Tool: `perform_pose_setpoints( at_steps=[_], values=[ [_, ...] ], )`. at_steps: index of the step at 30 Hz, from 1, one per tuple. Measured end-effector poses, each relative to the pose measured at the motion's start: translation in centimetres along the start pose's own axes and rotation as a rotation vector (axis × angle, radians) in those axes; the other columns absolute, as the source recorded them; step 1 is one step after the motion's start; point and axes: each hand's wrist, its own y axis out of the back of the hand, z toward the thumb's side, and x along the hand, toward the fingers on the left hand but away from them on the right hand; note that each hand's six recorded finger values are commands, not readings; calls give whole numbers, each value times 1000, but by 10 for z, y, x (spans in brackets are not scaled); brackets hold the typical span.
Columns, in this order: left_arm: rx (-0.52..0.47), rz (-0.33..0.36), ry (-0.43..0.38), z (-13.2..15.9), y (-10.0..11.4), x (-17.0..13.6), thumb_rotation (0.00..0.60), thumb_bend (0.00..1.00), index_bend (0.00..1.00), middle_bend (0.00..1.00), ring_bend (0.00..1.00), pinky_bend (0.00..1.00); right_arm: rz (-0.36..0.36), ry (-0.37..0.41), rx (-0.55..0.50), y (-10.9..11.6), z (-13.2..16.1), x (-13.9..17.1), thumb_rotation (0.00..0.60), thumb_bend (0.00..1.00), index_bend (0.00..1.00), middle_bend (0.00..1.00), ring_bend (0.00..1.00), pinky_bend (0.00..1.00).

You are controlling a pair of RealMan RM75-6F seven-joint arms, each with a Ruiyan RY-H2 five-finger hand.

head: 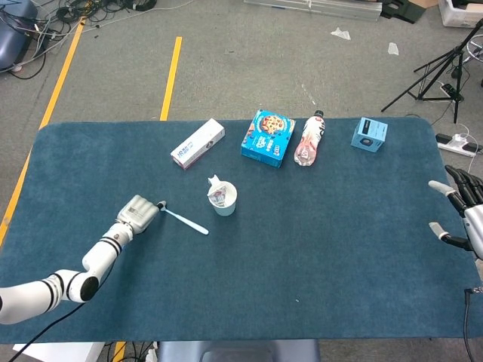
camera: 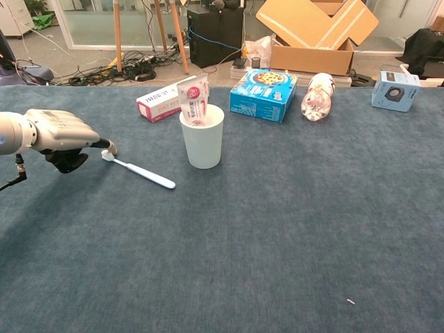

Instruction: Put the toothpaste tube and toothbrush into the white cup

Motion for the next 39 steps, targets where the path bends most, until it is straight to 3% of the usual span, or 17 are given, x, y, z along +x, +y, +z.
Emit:
perform_pose_setpoints(
  at_steps=[14,24,39],
  values=[
    [24,-20,2,-14,-11,-43,600,768,137,1000,931,910,6,9,-1,-3,3,-2,600,198,230,0,0,127],
    [2,6,21,-20,-4,-39,600,769,137,1000,932,910,11,14,1,-6,6,-4,600,197,230,0,0,127],
    [5,-28,-9,-9,-9,-44,600,769,142,1000,934,910,11,4,-3,-6,2,-2,600,197,230,0,0,127]
  ],
)
